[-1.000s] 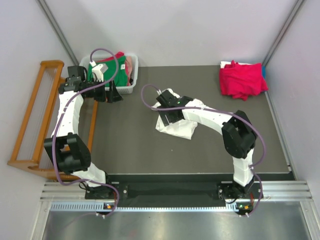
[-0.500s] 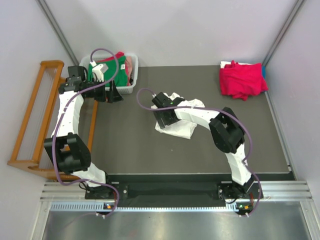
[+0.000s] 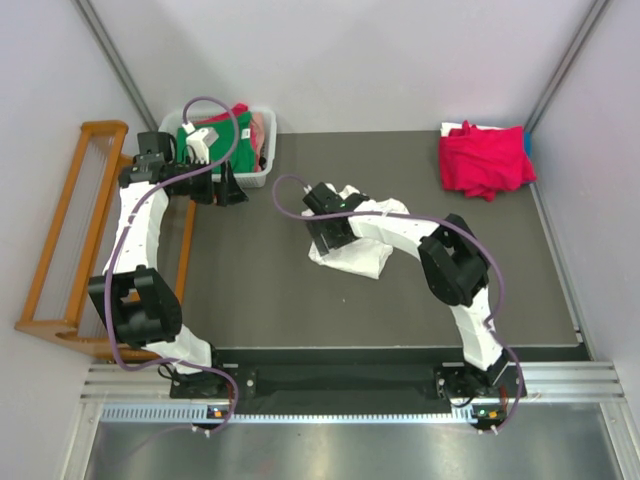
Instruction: Fold and stack the t-shirts
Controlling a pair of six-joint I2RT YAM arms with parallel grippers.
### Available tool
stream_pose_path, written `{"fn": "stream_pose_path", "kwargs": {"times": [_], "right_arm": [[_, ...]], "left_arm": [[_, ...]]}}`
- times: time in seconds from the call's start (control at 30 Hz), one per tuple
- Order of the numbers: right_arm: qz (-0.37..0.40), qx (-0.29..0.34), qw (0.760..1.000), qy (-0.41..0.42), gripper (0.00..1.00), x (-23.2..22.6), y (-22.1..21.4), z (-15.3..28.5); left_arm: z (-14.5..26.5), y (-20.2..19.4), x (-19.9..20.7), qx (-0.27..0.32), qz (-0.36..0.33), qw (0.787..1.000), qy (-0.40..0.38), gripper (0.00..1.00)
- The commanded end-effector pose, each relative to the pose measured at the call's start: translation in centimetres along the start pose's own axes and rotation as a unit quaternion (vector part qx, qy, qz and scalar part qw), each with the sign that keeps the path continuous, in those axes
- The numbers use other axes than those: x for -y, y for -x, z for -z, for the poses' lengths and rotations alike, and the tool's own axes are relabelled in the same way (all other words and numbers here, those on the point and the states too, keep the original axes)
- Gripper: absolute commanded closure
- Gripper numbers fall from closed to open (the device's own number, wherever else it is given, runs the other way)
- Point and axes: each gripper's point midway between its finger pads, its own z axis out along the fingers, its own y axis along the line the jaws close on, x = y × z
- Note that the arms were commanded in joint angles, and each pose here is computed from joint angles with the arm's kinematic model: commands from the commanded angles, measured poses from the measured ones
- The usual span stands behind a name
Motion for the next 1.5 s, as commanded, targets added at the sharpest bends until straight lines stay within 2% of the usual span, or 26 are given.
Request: {"fn": "stream_pose_path", "kwargs": {"times": [0.0,0.2,0.37,0.63,0.9,1.03,1.33,1.47], "right_arm": [[-0.059,0.079,0.995,-0.028,0.26,5.3,6.4,4.2],[-0.124,0.089,0.986,-0.069,0.25,11.3,6.5,4.5],[-0.178,0.063,0.977,-0.100,0.25,16.1,3.8,2.5],[-0.197,0.027,0.975,-0.095,0.25,17.1,0.5,-0.2],[-0.197,0.013,0.977,-0.080,0.25,17.0,-0.9,-2.4],[-0.202,-0.002,0.975,-0.091,0.25,18.5,-1.6,-4.1],[-0.207,0.007,0.974,-0.093,0.25,19.8,0.0,-5.1],[-0.208,0.006,0.976,-0.070,0.30,19.0,-0.1,-5.9]], "left_arm": [[-0.3,-0.1,1.0,-0.003,-0.004,1.000,-0.025,0.02],[-0.1,-0.7,0.7,-0.011,-0.013,1.000,-0.013,0.02],[-0.1,-0.8,0.8,-0.013,-0.011,1.000,-0.017,0.02],[0.0,-0.9,0.8,-0.016,-0.013,1.000,-0.015,0.02],[0.3,-0.4,1.1,-0.013,-0.016,1.000,-0.016,0.02],[0.5,-0.6,1.1,-0.015,-0.017,1.000,-0.015,0.02],[0.5,-0.8,1.1,-0.020,-0.015,1.000,-0.014,0.02],[0.5,-0.8,1.1,-0.021,-0.015,1.000,-0.013,0.02]]}}
